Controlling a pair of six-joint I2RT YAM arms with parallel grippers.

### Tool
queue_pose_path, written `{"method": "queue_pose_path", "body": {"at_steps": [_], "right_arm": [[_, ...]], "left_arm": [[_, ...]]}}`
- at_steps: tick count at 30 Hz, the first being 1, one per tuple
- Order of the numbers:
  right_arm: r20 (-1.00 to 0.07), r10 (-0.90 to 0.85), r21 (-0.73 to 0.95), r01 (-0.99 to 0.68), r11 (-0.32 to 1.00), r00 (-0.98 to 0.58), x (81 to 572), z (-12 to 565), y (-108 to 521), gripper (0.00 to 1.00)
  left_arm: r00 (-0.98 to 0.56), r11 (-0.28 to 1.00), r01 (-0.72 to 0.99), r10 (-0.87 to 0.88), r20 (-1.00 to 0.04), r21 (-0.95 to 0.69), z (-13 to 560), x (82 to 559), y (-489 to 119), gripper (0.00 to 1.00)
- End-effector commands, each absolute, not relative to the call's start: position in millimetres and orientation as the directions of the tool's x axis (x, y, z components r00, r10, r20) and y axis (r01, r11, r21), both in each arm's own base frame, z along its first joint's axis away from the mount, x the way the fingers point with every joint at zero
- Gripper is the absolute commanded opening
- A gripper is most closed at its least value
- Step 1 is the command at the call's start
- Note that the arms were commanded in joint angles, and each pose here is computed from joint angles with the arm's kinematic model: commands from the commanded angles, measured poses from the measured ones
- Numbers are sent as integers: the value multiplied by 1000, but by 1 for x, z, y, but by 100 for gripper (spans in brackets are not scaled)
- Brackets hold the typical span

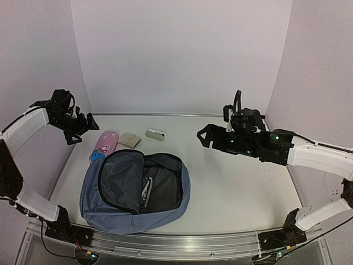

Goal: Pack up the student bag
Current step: Pick up the stationery from the center of the board.

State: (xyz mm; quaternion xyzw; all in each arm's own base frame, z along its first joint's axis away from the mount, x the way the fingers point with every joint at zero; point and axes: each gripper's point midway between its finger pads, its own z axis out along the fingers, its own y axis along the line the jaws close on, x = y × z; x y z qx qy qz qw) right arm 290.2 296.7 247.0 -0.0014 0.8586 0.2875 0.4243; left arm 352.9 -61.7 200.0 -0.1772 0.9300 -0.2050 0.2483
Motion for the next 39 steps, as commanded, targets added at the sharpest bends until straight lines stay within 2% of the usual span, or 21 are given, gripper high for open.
{"method": "queue_pose_path", "body": {"at_steps": [1,8,15,22,34,37,39], "right_arm": [[-729,279,519,-239,821,-625,283,260,284,93],[-701,322,562,-216,798,-636,276,264,277,93],[-689,336,582,-213,785,-642,273,268,276,92],[-682,335,580,-203,789,-650,272,261,275,93],[-679,295,559,-213,801,-672,277,251,288,93],[-677,290,557,-213,803,-676,278,249,290,93],[-677,291,557,-212,803,-676,278,249,289,93]], "left_arm": [[-789,800,-164,-457,-410,-577,190,411,-28,100],[-817,701,-186,-500,-288,-689,123,451,-2,95],[-851,664,-120,-452,-268,-738,86,478,-10,85],[-879,689,-136,-416,-235,-712,50,479,-6,82],[-917,604,-90,-361,-171,-792,36,475,-27,61],[-917,608,-93,-360,-170,-788,33,476,-26,51],[-917,612,-99,-362,-168,-784,31,476,-25,41]]}}
